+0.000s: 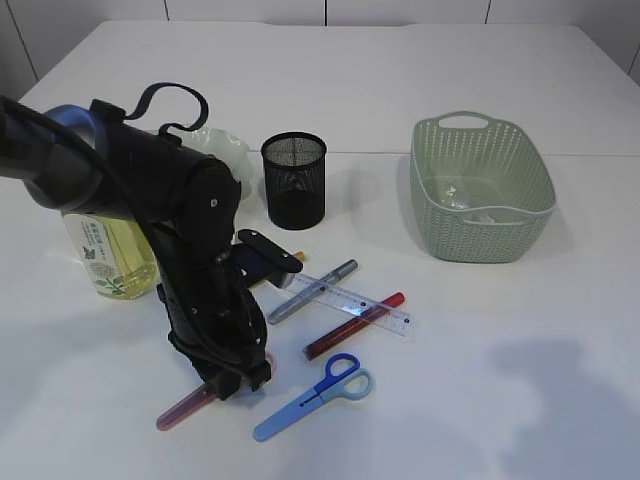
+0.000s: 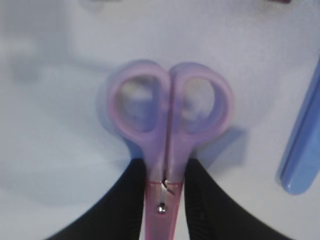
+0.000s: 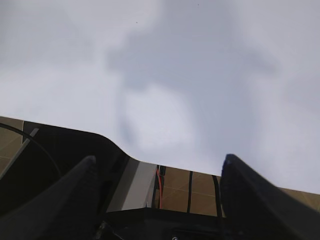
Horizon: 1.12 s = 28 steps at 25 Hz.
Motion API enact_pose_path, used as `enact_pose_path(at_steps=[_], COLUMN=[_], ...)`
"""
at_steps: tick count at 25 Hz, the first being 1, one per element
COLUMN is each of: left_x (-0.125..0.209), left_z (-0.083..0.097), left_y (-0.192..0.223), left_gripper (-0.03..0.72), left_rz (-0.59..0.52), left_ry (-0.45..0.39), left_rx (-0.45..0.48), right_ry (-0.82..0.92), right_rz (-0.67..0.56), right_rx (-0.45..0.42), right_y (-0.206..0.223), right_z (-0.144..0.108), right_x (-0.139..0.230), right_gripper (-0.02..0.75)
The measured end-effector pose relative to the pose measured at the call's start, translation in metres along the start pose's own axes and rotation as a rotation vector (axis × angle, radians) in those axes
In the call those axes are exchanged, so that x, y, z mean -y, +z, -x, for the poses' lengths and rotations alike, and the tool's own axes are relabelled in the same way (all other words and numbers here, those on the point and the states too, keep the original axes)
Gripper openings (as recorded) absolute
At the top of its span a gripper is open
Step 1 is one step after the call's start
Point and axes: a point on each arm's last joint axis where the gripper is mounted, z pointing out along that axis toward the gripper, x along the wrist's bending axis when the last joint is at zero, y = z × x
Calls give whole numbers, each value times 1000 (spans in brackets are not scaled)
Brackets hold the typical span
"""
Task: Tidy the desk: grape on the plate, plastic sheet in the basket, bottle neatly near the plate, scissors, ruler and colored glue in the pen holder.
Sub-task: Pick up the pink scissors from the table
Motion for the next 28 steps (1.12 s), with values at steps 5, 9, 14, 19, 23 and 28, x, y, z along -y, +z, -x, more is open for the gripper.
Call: enact_pose_path(at_steps=[5, 9, 14, 19, 23, 28], left_x=[2, 4, 5, 5, 4, 5], left_z=[-1, -6, -9, -10, -8, -6], left_y=[0, 0, -1, -9, -18, -19], left_gripper=[190, 189, 189, 189, 189, 189], left_rz=[-23, -36, -32, -8, 16, 14], left_ry=[-27, -59, -99, -141, -167, -185], left_rx=[7, 22, 49, 68, 86, 102], right_ry=[0, 0, 0, 0, 0, 0], right_rz=[0, 0, 0, 0, 0, 0], right_rx=[0, 0, 0, 0, 0, 0], right_y=[0, 0, 0, 0, 0, 0], right_z=[0, 0, 0, 0, 0, 0], right_x=[0, 0, 0, 0, 0, 0], right_gripper=[583, 583, 583, 583, 583, 583])
